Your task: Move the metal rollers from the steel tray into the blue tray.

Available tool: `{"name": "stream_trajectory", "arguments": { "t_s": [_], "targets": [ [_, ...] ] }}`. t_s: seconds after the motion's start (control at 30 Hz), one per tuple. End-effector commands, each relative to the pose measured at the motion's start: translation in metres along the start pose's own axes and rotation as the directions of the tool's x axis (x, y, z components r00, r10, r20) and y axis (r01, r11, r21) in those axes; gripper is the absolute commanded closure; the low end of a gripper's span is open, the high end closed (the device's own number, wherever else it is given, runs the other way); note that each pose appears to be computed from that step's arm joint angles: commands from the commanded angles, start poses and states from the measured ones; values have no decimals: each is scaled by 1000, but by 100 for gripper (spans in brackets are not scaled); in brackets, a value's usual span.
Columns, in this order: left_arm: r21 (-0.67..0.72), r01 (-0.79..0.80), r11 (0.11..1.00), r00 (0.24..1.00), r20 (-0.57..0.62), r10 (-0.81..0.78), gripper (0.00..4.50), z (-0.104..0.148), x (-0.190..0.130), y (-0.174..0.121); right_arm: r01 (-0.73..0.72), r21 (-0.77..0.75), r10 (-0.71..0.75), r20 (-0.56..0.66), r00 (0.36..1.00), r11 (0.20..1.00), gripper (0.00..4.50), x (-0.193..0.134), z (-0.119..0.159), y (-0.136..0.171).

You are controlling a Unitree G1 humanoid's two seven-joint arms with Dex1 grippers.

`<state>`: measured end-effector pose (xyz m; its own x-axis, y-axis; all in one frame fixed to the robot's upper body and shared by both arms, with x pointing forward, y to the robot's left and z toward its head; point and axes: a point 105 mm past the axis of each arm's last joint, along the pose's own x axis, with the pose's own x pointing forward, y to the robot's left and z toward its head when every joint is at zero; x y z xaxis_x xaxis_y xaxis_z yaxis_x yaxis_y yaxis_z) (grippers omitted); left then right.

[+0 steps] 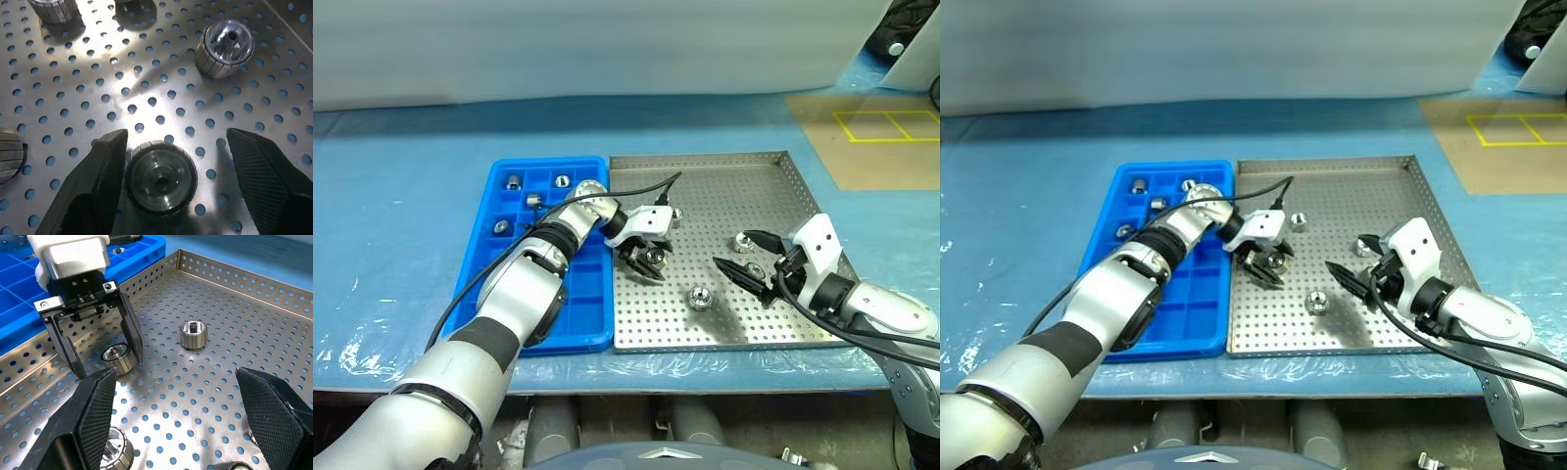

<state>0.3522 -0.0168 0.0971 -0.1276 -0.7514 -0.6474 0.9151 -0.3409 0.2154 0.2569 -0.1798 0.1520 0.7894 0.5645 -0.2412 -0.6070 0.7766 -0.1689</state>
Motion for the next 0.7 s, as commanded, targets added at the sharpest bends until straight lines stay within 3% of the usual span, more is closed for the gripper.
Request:
{"name": "stream_trajectory", "arguments": {
  "t_s": [0.03,0.3,0.4,0.5,0.7],
  "targets": [
    [46,-28,999,996,-82,31,110,-7,2,3,25,-33,-24,52,998,999,51,-3,12,-1],
    [37,-67,997,996,-54,69,110,-4,8,6,48,-34,-46,63,997,998,51,0,12,-4],
    [29,-65,997,998,-19,66,168,-1,7,5,50,-35,-48,62,997,998,46,0,12,-3],
    [37,-92,995,995,-39,93,262,-4,8,7,43,-37,-41,61,997,998,46,1,11,-2],
    [2,-90,996,996,-27,90,274,-6,4,7,39,-42,-37,63,997,998,46,3,12,-4]
  ]
}}
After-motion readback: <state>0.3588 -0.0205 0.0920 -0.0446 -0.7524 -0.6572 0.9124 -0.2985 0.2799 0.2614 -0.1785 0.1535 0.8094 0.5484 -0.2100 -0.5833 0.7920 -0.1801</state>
